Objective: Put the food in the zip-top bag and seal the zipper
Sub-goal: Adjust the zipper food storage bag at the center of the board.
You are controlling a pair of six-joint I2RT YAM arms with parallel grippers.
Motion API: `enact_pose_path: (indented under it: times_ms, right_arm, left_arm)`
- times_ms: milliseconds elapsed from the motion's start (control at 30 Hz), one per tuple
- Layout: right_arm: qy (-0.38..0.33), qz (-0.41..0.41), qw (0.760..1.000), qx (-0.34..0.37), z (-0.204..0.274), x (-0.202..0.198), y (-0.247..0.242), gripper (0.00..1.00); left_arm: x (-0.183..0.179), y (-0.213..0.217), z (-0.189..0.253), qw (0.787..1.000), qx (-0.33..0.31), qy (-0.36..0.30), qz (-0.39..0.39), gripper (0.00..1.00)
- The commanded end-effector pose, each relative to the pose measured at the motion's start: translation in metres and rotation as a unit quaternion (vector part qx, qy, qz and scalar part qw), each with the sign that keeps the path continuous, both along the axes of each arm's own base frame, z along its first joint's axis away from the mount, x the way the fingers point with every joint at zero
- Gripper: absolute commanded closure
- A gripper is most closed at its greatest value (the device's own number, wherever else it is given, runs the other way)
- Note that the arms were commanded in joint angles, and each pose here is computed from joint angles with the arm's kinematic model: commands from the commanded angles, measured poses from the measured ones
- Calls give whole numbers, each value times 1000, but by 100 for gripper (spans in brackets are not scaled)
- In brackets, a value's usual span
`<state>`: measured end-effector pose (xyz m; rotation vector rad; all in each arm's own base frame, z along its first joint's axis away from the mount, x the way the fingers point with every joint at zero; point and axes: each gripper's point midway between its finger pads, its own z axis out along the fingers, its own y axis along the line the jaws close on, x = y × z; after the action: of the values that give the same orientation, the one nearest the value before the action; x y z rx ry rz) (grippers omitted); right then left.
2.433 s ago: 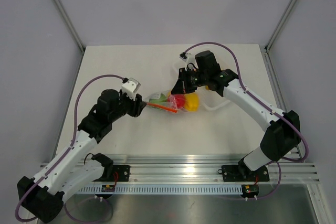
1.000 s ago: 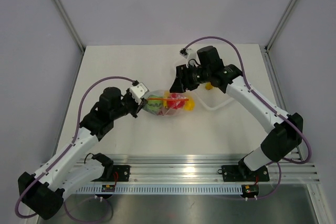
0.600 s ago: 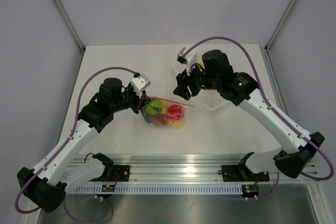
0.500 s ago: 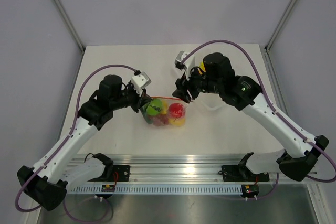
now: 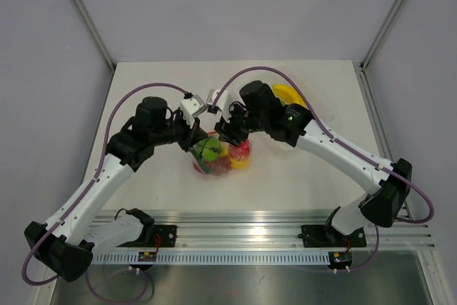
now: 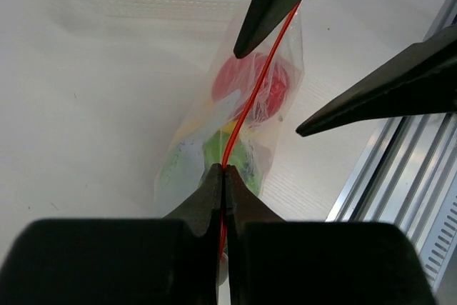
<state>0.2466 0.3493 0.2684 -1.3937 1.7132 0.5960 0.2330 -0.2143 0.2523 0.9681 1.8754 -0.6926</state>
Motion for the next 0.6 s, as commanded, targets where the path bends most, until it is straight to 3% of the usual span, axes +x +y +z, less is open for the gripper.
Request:
enact_pose_path:
  times_ms: [0, 33, 67, 167, 233, 567]
  right_arm:
    - [-30, 21, 999, 26, 6, 8, 18, 44]
    - [-23, 28, 999, 32, 5, 5, 21, 47]
    - [-18, 27, 999, 34, 3, 6, 23, 62]
    - [-19, 29, 998, 57, 8, 4, 27, 91]
    - [-19, 31, 997, 67, 5, 3, 28, 100]
    - [-21, 15, 997, 73, -5, 3, 24, 100]
  left_arm:
    - [-3, -9, 38, 997, -45, -51, -24, 100]
    - [-3, -9, 38, 997, -46, -53, -25, 100]
    - [-2, -10, 38, 997, -47, -53, -25, 100]
    - [-2, -12, 38, 997, -51, -50, -28, 100]
    - [-2, -14, 40, 997, -55, -48, -31, 100]
    - [-6, -12, 42, 997, -61, -47, -28, 100]
